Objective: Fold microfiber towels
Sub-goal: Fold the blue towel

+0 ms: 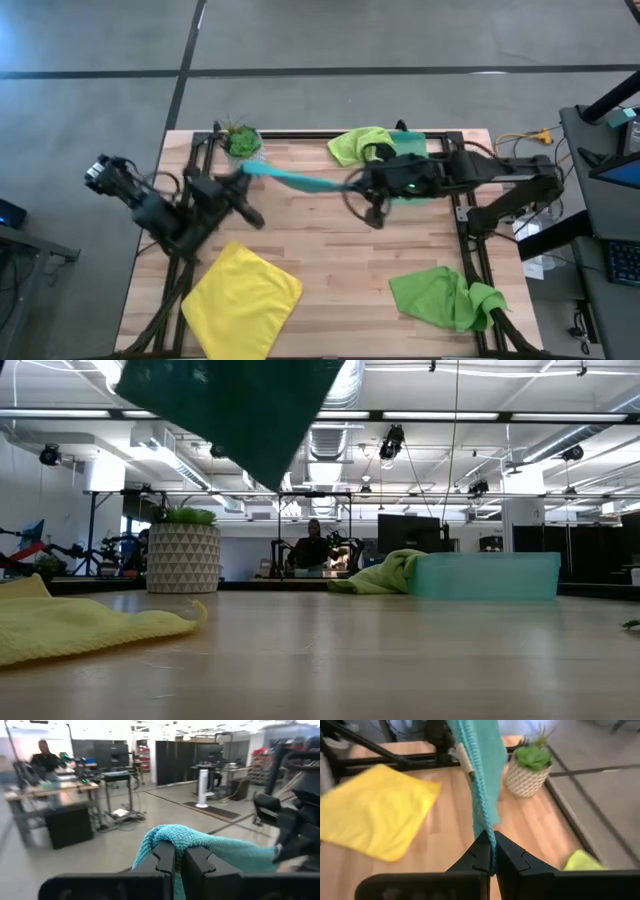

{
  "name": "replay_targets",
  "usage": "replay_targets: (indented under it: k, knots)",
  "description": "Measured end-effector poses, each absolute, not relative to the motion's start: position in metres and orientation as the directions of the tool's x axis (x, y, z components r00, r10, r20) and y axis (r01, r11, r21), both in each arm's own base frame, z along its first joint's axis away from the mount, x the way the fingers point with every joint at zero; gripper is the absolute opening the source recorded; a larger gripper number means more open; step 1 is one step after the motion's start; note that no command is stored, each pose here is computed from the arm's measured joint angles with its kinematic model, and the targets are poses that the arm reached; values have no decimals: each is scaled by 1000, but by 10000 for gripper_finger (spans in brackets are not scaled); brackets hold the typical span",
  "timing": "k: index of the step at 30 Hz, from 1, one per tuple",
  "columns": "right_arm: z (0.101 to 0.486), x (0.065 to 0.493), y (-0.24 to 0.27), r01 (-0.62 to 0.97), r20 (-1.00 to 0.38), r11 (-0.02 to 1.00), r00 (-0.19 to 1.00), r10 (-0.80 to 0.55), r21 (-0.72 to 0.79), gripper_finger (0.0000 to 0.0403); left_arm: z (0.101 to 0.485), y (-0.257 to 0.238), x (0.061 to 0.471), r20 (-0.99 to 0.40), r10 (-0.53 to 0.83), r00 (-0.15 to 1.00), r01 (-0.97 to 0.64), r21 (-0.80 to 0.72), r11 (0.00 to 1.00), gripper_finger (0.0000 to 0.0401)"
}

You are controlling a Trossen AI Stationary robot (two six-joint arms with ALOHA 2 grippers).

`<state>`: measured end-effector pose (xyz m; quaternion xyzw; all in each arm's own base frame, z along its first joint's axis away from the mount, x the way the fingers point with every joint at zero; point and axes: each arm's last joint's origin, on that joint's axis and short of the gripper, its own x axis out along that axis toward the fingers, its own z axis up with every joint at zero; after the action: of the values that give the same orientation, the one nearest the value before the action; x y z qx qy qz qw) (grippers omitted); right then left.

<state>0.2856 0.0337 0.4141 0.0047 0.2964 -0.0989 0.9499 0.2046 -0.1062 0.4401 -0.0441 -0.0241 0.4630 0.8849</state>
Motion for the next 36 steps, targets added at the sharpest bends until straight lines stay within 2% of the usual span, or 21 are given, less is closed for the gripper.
replay_targets:
  k: [5, 12, 15, 19, 23, 28, 36]
  knots:
    - [399, 275, 44, 188, -595, 982, 790, -151, 0, 9, 413, -116, 209, 4, 807, 591, -786, -222, 577, 0]
    - [395, 272, 55, 163, -610, 987, 783, -123, 9, 9, 394, -125, 210, 13, 780, 626, -759, -221, 613, 0]
    - [395, 271, 54, 160, -611, 987, 781, -128, -1, 9, 387, -131, 219, 104, 651, 752, -639, -129, 759, 0]
    - [395, 271, 54, 155, -609, 988, 783, -128, -8, 9, 384, -118, 240, 131, 422, 897, -401, -159, 902, 0]
    - [397, 268, 53, 155, -607, 988, 784, -126, -6, 9, 374, -84, 261, -98, 189, 977, -207, -232, 950, 0]
    - [392, 251, 55, 170, -684, 985, 719, -126, -2, 9, 361, -52, 264, -300, 97, 949, -178, -253, 951, 0]
    - [361, 208, 68, 229, -718, 965, 693, -68, 129, 9, 321, -58, 252, -541, -58, 839, -138, -313, 940, 0]
